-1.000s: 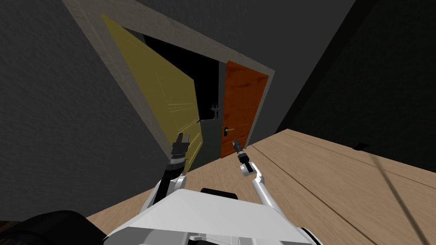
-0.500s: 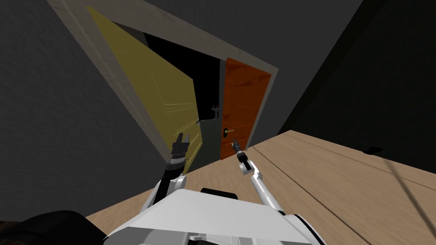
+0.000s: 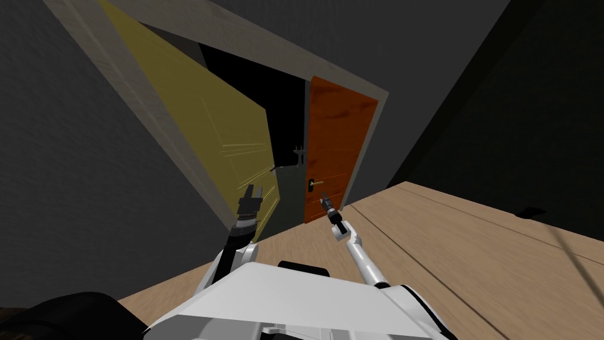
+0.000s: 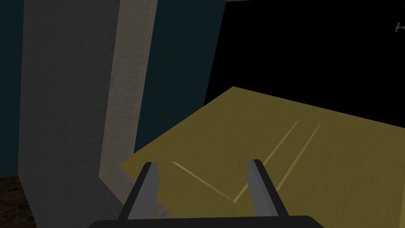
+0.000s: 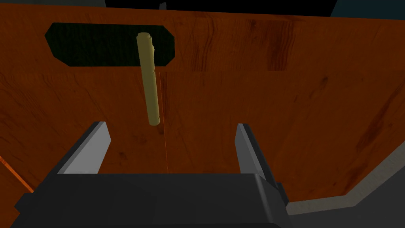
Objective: Push the door open
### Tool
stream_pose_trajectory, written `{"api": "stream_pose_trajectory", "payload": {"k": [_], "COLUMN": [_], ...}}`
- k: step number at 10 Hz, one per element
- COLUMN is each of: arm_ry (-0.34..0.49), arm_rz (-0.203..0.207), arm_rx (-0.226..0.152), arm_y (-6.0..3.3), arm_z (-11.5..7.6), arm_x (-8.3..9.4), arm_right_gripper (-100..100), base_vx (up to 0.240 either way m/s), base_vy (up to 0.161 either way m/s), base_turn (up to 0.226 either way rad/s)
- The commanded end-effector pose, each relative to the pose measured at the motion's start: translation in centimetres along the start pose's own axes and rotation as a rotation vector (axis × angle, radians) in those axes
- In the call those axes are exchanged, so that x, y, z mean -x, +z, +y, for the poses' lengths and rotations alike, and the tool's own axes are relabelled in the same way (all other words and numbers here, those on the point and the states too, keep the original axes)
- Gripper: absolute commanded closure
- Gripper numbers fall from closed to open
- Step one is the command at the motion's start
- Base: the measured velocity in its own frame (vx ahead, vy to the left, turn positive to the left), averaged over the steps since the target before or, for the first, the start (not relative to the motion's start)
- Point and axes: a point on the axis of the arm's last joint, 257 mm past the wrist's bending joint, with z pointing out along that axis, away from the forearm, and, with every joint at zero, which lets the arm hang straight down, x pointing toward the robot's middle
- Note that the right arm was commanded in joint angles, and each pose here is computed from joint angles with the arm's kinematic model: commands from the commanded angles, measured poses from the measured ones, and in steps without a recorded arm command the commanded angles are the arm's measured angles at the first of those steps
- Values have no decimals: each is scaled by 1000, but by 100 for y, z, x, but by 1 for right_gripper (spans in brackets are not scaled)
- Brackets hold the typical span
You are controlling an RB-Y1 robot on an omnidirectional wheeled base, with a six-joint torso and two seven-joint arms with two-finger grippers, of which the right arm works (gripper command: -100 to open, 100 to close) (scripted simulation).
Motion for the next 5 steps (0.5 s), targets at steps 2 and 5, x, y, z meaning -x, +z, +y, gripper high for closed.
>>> {"api": "stream_pose_trajectory", "payload": {"k": [2,5], "arm_ry": [4,7], "arm_rz": [12,22], "arm_rx": [-27,-55], "arm_y": [39,75], "arm_z": [-101,-194], "arm_x": [5,14], "arm_right_gripper": [-100,-100], "base_vx": [87,83], "base_vy": [-59,-62], "base_turn": [34,30]}}
